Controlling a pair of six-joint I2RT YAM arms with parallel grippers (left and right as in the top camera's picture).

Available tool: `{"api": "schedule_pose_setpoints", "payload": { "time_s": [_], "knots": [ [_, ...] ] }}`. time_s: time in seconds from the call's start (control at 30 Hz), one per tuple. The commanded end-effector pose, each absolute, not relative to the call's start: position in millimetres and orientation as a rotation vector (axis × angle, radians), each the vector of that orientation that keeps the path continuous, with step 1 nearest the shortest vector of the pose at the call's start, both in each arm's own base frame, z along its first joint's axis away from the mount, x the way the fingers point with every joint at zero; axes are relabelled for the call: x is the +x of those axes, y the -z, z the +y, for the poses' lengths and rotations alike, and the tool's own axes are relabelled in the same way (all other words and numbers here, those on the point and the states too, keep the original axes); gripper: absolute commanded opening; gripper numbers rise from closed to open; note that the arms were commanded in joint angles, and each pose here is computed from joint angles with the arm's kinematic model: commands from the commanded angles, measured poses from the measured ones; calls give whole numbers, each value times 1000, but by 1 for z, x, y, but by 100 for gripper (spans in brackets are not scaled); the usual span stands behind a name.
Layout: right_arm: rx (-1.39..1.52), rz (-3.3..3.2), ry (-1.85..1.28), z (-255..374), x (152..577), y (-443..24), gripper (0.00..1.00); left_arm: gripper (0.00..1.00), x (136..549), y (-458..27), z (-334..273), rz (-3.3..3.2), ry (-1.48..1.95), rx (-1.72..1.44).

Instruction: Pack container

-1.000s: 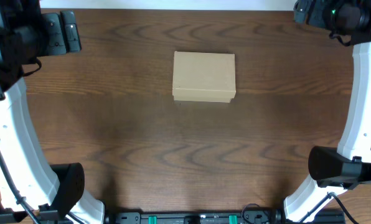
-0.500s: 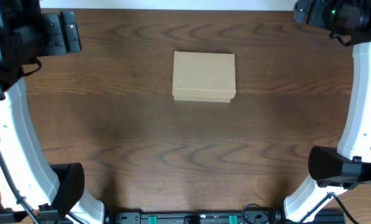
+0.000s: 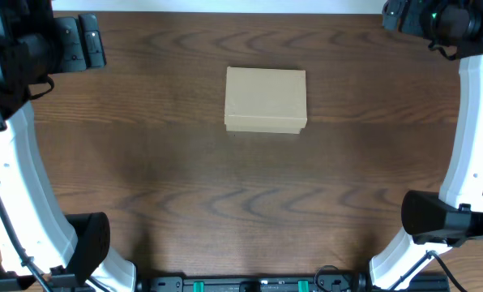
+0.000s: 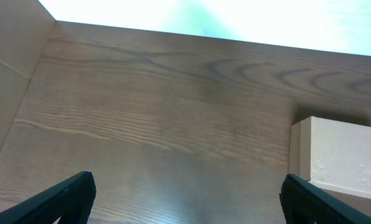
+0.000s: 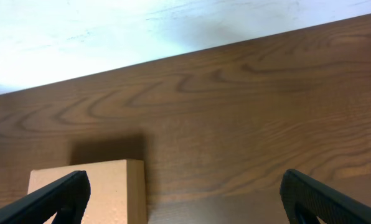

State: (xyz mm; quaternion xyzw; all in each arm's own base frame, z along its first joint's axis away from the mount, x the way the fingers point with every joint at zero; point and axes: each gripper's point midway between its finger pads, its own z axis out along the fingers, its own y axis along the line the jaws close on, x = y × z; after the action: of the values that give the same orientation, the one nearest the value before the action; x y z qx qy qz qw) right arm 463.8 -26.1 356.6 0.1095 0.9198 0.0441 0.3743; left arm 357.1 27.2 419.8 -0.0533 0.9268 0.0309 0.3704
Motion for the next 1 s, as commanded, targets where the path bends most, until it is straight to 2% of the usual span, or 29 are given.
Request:
{"api": "schedule_pose_setpoints", "payload": {
  "time_s": [0.0,0.37,0.6,0.97],
  "knots": [
    [260,2320,-83,-24,450,-375,99,95,351,-416,31,2401,-101,-148],
    [247,2060,-48,-27,389,-392,99,95,351,-416,31,2401,-101,-148],
    [208,1777,-56,-17,340,-386,99,95,351,-416,31,2401,-101,-148],
    [238,1728,-61,-16,268,-301,99,95,351,-416,31,2400,-101,-148]
  ]
}}
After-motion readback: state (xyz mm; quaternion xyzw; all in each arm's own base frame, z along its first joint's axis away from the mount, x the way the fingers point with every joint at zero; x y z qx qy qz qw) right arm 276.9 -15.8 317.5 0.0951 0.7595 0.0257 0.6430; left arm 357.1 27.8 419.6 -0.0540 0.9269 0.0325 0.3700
